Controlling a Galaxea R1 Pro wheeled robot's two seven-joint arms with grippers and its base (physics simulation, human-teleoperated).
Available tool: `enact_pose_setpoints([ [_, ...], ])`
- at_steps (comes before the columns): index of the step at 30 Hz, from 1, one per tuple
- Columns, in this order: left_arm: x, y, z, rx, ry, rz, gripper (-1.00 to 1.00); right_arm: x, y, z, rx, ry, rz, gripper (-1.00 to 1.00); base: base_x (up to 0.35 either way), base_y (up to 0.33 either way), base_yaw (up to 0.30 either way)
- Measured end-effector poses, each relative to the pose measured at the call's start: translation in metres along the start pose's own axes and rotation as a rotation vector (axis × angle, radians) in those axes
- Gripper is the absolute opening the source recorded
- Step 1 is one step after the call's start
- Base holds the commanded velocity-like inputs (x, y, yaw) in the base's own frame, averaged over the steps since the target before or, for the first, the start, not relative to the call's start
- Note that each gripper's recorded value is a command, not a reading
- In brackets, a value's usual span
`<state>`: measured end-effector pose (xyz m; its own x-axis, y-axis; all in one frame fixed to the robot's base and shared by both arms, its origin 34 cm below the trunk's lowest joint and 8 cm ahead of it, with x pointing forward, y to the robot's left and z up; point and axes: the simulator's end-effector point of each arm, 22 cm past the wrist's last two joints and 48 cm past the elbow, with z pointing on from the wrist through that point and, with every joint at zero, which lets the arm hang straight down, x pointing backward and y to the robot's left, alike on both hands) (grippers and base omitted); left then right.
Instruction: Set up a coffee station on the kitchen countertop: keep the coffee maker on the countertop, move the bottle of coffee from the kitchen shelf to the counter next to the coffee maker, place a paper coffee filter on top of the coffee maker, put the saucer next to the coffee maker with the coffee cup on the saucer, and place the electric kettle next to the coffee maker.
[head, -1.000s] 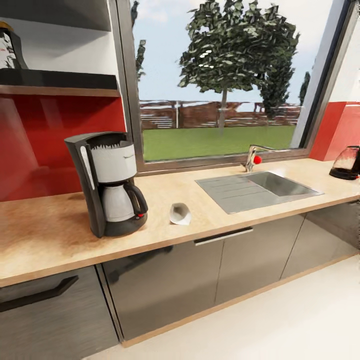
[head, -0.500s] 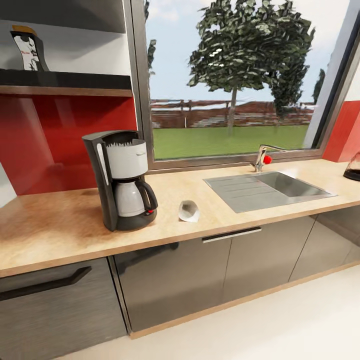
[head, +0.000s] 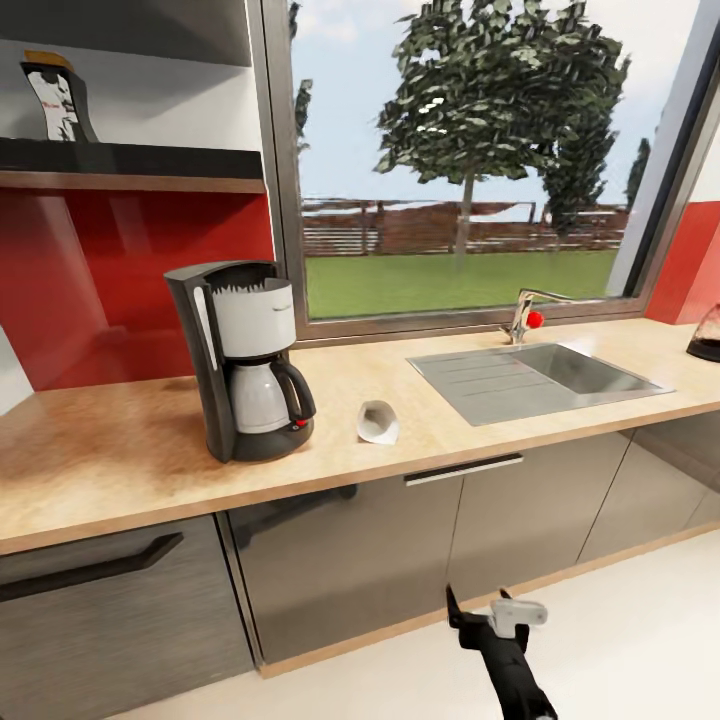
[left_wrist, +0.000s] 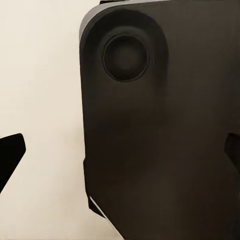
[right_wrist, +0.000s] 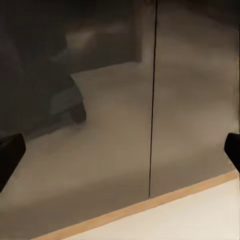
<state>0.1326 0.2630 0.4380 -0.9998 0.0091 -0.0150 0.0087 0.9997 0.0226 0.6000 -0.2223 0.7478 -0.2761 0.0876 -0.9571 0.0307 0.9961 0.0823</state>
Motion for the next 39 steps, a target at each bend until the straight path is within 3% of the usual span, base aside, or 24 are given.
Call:
enact_pose_setpoints([
  [2, 0.014, 0.008, -0.001, -0.012, 0.027, 0.006, 1.00, 0.004, 0.000, -0.003, 0.009, 0.008, 0.014, 1.00, 0.000, 0.000, 0.000],
  [15, 0.020, 0.020, -0.001, -0.037, 0.036, 0.007, 1.00, 0.008, 0.000, -0.004, -0.002, 0.012, 0.001, 1.00, 0.105, -0.075, 0.005],
  [24, 0.020, 0.021, -0.001, -0.040, 0.037, 0.007, 1.00, 0.008, 0.000, -0.004, -0.003, 0.012, -0.001, 1.00, 0.095, -0.248, 0.227],
  [39, 0.016, 0.021, -0.001, -0.041, 0.027, 0.000, 1.00, 0.000, 0.001, -0.004, -0.003, -0.005, 0.000, 1.00, -0.172, -0.211, 0.216],
])
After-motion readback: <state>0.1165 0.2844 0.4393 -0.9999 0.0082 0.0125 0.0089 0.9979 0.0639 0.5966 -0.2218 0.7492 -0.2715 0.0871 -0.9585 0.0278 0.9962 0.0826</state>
